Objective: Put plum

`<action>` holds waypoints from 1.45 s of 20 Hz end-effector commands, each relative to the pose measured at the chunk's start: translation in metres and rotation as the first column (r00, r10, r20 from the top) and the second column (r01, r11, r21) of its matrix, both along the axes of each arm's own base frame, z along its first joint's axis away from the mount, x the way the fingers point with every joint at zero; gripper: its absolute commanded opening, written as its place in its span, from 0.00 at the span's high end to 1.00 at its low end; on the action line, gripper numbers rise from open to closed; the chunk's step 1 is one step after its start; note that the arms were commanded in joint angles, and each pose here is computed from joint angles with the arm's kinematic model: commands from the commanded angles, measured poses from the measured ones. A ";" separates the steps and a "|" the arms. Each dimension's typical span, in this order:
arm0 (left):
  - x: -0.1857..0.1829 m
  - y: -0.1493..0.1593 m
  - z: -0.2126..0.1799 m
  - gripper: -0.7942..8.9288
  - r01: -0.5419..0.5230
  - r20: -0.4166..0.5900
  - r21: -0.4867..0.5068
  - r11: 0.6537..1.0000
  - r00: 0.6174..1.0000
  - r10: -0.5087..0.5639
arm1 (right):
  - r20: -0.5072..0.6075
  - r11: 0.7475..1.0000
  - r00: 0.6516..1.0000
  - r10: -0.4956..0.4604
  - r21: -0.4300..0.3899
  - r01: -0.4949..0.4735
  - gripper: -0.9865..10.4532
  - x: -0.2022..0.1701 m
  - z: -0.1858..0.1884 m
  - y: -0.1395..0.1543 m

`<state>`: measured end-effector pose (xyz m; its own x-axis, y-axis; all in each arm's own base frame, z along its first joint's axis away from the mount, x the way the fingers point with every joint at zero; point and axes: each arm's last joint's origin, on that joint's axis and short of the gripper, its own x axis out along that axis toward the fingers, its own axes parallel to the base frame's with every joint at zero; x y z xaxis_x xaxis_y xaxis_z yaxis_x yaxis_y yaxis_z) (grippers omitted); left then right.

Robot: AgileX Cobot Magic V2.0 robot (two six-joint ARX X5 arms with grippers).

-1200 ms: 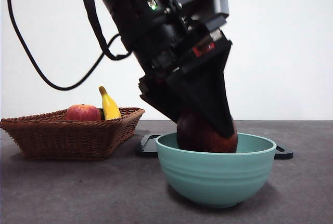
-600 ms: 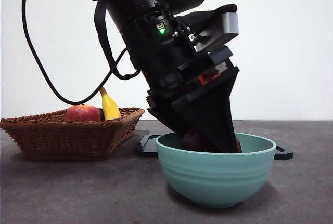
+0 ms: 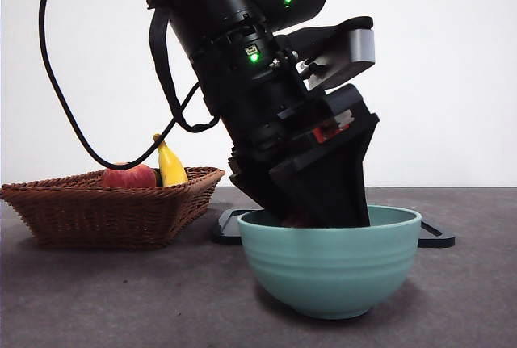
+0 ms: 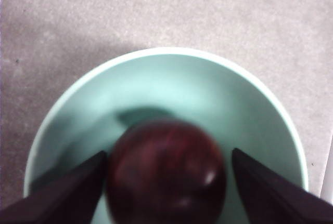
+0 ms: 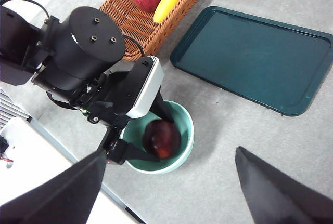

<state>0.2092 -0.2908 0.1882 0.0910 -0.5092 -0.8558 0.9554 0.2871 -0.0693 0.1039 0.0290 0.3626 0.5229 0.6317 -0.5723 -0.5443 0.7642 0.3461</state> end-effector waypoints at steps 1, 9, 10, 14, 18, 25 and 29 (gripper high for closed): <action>-0.001 -0.008 0.000 0.50 0.020 0.006 -0.004 1.000 1.000 -0.020 | 0.017 1.000 1.000 0.000 0.010 -0.001 0.57 0.001 0.006 0.001; 0.009 -0.017 0.058 0.50 0.007 0.038 -0.056 0.998 0.999 -0.005 | 0.017 1.000 1.000 0.000 0.010 -0.001 0.57 0.001 0.006 0.001; 0.011 -0.015 0.070 0.50 0.001 0.054 -0.078 0.997 0.999 0.003 | 0.017 1.000 1.000 0.000 0.010 -0.001 0.57 0.001 0.006 0.001; 0.019 0.014 0.133 0.50 -0.088 0.129 -0.234 0.968 0.984 0.121 | 0.017 1.000 1.000 0.000 0.010 -0.001 0.57 0.001 0.006 0.001; 0.021 0.076 0.188 0.50 -0.202 0.193 -0.368 0.908 0.938 0.287 | 0.018 1.000 1.000 0.001 0.010 -0.001 0.57 0.001 0.006 0.001; -0.003 0.181 0.229 0.50 -0.345 0.122 -0.453 0.822 0.890 0.440 | 0.026 1.000 1.000 0.001 0.011 -0.001 0.57 0.001 0.007 0.001; -0.023 0.207 0.215 0.50 -0.386 0.034 -0.439 0.811 0.895 0.444 | 0.033 1.000 0.999 0.001 0.011 -0.001 0.57 0.002 0.007 0.001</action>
